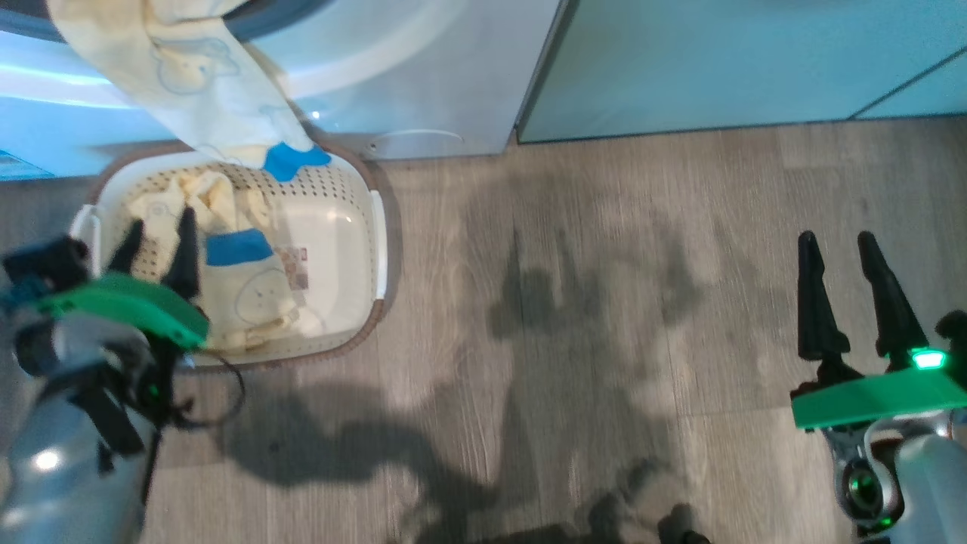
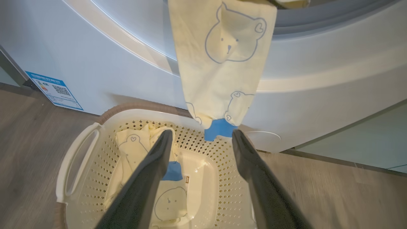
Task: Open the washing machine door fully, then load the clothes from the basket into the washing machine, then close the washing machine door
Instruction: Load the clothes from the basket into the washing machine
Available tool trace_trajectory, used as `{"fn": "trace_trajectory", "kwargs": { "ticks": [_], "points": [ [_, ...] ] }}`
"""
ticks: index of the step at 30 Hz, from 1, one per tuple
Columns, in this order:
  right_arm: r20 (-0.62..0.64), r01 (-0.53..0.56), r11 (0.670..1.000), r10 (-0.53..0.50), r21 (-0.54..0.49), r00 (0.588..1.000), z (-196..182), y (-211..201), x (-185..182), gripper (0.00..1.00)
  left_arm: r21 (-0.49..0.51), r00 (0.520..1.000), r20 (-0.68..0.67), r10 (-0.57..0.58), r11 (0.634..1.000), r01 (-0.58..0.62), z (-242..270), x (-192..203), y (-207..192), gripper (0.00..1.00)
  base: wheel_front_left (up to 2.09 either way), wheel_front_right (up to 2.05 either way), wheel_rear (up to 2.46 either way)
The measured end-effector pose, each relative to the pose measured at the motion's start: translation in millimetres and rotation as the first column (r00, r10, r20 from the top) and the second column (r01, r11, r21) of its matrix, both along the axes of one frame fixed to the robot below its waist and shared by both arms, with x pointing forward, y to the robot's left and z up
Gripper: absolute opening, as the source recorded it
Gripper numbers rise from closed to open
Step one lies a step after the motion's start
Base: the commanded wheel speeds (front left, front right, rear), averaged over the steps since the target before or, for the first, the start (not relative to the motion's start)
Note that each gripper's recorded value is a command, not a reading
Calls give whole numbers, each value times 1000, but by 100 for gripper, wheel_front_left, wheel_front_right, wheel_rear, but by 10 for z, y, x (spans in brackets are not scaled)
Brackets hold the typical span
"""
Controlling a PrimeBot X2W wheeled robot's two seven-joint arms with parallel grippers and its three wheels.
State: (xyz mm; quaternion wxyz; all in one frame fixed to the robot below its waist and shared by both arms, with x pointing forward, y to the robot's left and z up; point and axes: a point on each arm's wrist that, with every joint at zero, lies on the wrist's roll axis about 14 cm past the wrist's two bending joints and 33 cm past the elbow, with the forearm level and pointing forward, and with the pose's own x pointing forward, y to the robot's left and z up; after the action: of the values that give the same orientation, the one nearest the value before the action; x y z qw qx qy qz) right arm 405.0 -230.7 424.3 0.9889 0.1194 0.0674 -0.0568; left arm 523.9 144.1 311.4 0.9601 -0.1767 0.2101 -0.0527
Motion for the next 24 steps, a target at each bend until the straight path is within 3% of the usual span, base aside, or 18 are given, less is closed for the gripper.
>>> {"fn": "trace_trajectory", "kwargs": {
  "ticks": [6, 11, 24],
  "points": [
    [-19, -9, 1000, 9, -15, 1000, -94, -12, 119, 100, -65, 997, -75, -19, 998, 14, -191, 324, -146, 100, 0, 0, 0],
    [-58, -1, 1000, -1, -28, 998, -236, -62, 123, 100, -61, 988, -135, -68, 996, 60, -434, 420, -200, 100, 0, 0, 0],
    [-116, -10, 999, 4, -51, 993, -531, -108, 289, 100, -61, 985, -115, -126, 991, 119, -706, 857, -382, 100, 0, 0, 0]
  ]
}}
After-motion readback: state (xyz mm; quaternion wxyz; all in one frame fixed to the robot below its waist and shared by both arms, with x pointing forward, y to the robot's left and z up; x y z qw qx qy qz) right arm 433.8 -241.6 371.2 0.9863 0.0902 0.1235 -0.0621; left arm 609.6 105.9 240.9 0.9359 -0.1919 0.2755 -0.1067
